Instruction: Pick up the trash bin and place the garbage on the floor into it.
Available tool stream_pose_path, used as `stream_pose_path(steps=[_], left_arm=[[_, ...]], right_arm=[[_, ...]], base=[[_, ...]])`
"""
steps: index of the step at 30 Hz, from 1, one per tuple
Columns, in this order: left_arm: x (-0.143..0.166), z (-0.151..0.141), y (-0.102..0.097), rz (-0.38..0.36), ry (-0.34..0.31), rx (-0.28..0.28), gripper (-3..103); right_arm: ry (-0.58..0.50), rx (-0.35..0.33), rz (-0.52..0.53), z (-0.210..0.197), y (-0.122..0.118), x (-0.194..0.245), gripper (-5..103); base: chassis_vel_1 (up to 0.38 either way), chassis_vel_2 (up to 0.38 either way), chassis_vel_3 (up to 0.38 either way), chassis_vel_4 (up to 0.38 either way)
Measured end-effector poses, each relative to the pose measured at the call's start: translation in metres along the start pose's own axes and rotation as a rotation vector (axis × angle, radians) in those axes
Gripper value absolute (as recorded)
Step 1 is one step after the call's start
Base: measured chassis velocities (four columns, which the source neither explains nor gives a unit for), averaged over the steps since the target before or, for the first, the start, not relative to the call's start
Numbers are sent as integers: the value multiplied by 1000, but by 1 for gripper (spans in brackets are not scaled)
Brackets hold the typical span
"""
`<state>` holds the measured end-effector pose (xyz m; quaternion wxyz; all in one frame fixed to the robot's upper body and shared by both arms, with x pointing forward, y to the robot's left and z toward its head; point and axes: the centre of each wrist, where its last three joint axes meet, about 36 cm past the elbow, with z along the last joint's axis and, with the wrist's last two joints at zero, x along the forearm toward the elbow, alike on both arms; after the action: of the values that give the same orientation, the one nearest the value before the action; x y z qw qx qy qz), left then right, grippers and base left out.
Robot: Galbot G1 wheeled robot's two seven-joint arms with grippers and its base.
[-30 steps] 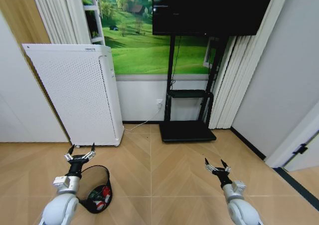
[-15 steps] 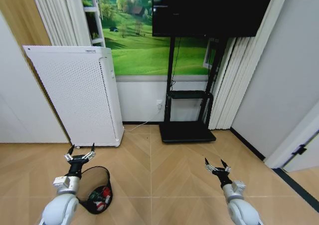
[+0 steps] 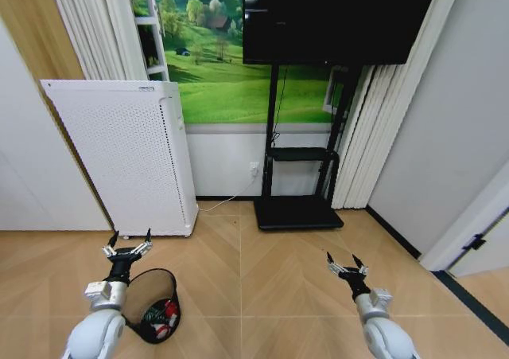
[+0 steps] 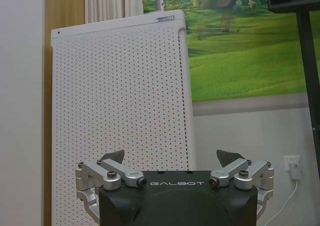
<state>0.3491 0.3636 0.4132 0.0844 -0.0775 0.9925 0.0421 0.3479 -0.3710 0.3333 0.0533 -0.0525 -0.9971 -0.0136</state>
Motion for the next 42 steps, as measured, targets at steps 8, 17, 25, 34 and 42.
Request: stream_pose_path(steps=[8,17,25,34,42], left_arm=[[0,0,0,0,0,0,100],[0,0,0,0,0,0,100],[0,0,0,0,0,0,100],[0,0,0,0,0,0,100],[0,0,0,0,0,0,100]], right_arm=[[0,0,0,0,0,0,100],[0,0,0,0,0,0,100],[0,0,0,0,0,0,100],[0,0,0,0,0,0,100],[0,0,0,0,0,0,100]], base=[[0,0,0,0],[0,0,0,0],[0,0,0,0],[0,0,0,0],[0,0,0,0]])
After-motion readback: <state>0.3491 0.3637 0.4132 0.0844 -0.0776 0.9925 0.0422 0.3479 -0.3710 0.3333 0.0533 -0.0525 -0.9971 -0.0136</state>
